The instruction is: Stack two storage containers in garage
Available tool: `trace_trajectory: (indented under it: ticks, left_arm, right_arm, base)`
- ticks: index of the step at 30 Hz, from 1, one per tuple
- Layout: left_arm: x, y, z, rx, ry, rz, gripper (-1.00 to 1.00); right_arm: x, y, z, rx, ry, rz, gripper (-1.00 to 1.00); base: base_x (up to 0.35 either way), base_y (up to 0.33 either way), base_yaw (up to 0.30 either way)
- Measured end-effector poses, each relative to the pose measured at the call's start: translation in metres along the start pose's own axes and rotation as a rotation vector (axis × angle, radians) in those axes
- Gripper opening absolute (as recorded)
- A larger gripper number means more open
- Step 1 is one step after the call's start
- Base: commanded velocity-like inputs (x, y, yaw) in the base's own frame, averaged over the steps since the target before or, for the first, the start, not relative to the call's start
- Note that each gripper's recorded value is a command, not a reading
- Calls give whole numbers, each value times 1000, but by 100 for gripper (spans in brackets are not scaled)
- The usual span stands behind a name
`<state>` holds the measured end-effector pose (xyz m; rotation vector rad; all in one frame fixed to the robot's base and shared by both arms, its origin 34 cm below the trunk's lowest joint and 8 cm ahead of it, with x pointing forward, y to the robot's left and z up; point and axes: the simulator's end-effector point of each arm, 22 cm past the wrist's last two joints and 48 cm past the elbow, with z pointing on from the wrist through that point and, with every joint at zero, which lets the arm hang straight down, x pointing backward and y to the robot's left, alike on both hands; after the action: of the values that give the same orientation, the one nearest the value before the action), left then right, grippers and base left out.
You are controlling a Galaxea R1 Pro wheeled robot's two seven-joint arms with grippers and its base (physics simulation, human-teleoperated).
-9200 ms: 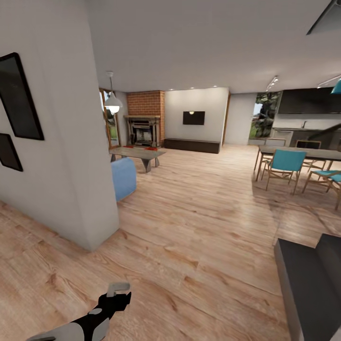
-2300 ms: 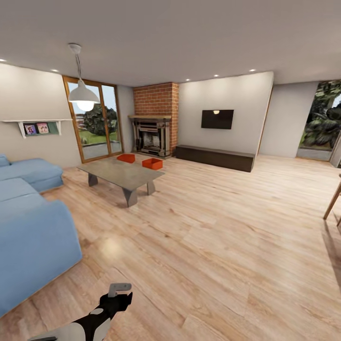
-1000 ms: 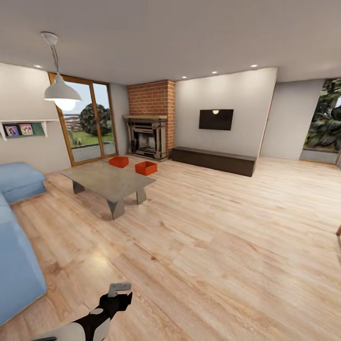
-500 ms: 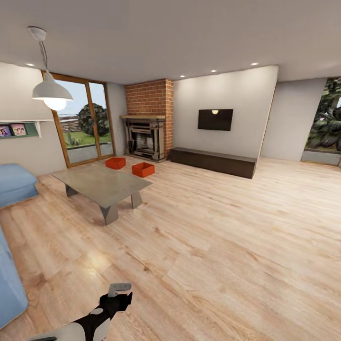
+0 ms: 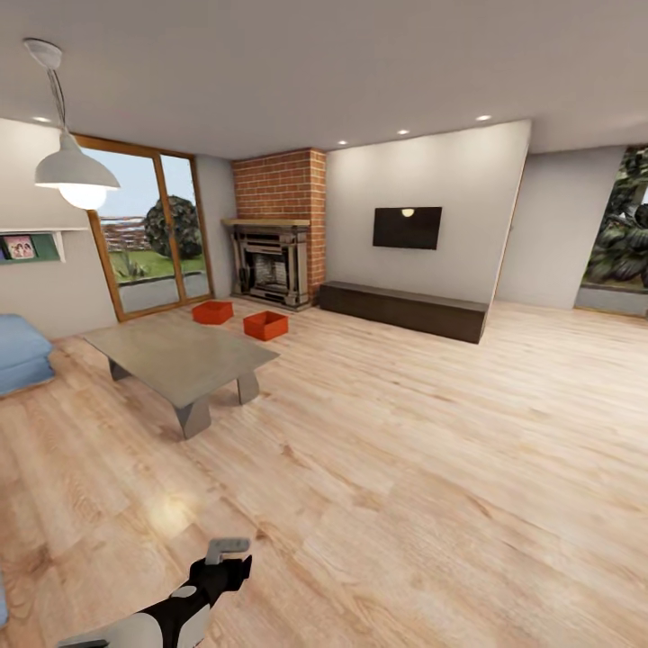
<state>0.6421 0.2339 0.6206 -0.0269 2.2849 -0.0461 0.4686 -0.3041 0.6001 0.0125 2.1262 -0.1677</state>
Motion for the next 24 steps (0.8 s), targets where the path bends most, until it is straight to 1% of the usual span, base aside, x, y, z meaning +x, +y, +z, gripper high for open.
trace_trajectory:
  ticks: [17,24]
  left_arm:
    - [0,0,0,0,0,0,100]
    - [0,1,0,-2,0,0,100]
  right_arm:
    - [0,0,0,0,0,0,100]
    - [0,0,0,0,0,0,100]
  base:
    - [312,-170,0]
    - [324,-19,0]
